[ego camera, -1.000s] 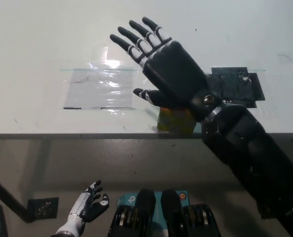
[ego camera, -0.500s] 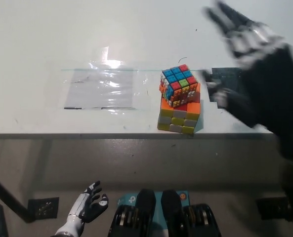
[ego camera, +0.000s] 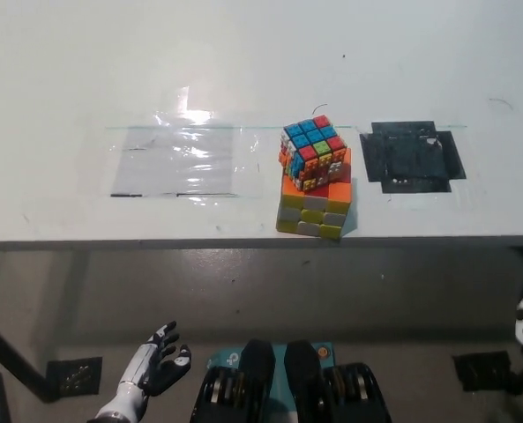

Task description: The robot uses its right hand to pick up the small cube kept on the middle on the desk and place it on the bigger cube kept next to it

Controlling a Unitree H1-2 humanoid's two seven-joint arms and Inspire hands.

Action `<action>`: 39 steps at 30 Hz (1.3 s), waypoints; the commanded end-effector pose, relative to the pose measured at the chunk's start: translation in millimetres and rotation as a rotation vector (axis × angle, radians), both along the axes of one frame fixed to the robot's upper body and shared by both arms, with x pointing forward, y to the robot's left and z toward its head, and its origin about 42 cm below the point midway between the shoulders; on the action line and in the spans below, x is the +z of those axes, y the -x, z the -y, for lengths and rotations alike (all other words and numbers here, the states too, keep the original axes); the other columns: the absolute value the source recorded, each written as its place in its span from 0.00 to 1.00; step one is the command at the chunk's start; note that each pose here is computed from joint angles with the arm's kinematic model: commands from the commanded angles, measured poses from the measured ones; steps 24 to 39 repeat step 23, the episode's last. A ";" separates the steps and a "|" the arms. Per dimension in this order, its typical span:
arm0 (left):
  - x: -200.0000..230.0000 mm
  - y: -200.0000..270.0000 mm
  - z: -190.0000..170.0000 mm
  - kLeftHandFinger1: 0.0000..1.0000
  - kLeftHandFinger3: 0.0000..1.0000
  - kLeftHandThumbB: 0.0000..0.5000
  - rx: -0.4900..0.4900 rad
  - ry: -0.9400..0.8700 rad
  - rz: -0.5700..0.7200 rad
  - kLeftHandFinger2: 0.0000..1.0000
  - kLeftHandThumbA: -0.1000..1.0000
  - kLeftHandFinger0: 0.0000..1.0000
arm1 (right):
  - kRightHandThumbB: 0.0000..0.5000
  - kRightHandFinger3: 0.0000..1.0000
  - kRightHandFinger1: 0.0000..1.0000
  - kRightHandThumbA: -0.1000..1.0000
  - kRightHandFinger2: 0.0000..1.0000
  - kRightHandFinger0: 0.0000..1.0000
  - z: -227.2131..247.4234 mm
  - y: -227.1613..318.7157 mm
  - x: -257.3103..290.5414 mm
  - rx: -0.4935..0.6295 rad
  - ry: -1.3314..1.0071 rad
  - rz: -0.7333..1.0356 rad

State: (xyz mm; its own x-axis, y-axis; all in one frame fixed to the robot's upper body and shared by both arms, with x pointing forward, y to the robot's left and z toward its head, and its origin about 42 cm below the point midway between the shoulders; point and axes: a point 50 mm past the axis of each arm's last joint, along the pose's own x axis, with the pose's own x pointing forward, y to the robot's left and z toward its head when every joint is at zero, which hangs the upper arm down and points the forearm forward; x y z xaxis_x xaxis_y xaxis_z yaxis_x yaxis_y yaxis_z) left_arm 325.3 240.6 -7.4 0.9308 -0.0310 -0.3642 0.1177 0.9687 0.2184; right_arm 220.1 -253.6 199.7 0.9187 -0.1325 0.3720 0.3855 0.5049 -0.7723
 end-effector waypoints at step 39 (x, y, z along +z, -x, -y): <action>19.1 -19.6 -2.4 1.00 1.00 0.61 0.012 0.000 0.081 1.00 0.39 1.00 | 0.31 0.83 0.43 0.19 0.58 0.36 -28.5 -74.9 -140.2 -0.043 -0.310 -0.269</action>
